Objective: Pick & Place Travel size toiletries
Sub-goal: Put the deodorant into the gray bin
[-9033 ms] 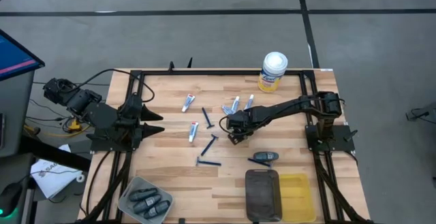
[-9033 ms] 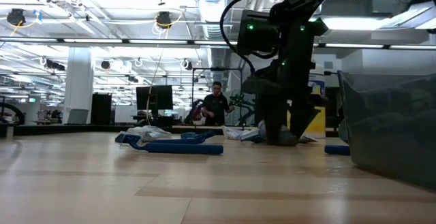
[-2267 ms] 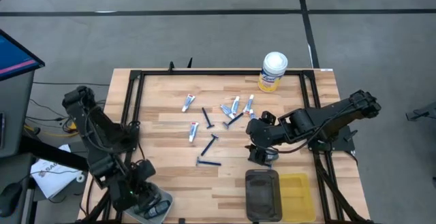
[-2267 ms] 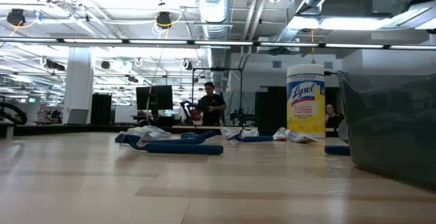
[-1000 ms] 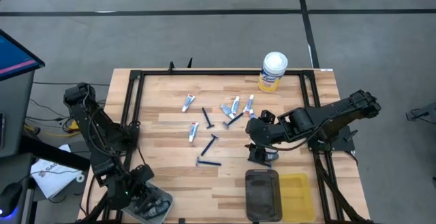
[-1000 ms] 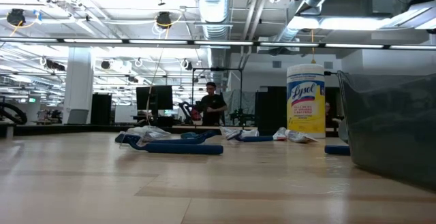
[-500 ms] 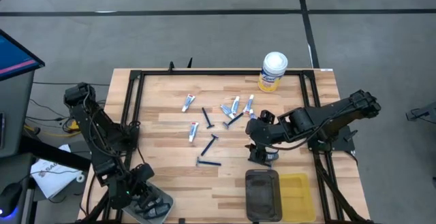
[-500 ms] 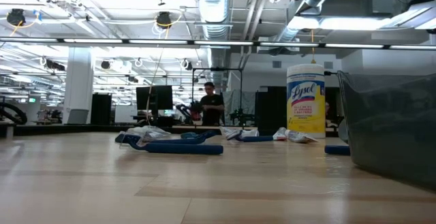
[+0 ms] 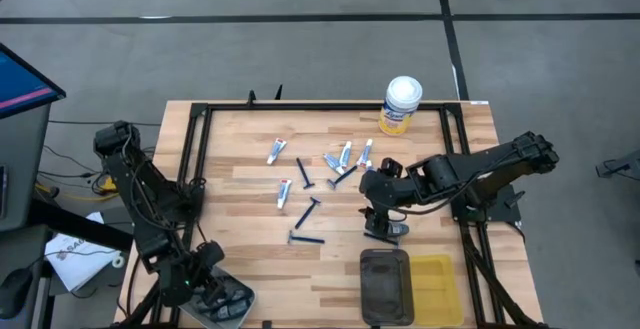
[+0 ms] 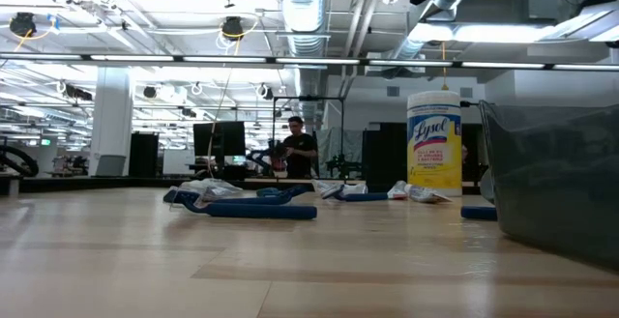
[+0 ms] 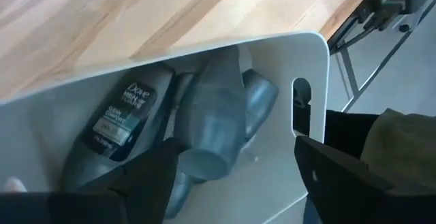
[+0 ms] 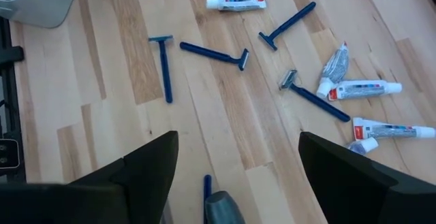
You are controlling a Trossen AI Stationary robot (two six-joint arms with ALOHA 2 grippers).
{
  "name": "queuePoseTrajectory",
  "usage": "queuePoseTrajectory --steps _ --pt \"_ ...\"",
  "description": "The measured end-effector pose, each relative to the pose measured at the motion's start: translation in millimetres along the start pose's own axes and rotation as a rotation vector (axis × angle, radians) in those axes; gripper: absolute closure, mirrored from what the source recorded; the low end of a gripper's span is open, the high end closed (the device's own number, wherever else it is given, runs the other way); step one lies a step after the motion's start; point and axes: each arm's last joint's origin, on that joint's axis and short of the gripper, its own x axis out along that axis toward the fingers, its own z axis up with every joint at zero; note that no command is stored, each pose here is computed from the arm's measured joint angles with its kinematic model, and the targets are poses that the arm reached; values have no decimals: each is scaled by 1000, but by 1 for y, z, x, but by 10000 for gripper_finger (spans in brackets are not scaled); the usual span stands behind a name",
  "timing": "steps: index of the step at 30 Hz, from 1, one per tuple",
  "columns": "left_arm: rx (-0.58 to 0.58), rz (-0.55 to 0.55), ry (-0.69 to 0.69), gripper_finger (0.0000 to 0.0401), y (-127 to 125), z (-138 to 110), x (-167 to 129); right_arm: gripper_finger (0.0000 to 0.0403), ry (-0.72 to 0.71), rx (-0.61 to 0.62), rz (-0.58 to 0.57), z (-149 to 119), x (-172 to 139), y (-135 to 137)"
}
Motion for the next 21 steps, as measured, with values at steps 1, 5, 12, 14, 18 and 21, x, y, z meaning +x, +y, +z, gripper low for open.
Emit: queuePoseTrajectory --steps 1,5,12,14,18,21 --pt "-5 -4 3 111 0 1 -2 107 0 -2 0 0 0 0" --pt "-27 -41 -11 115 1 9 -20 107 4 28 -7 1 1 -3" --pt "-89 -143 -144 116 11 38 -63 107 180 322 -188 -14 3 -27" --pt "-95 -214 -244 116 11 47 -74 107 248 406 -267 -24 6 -32" --pt "-87 -317 -437 116 14 63 -93 107 401 475 -349 -51 12 -28" --pt "-64 -346 -546 116 15 72 -102 107 457 480 -351 -71 26 -20"
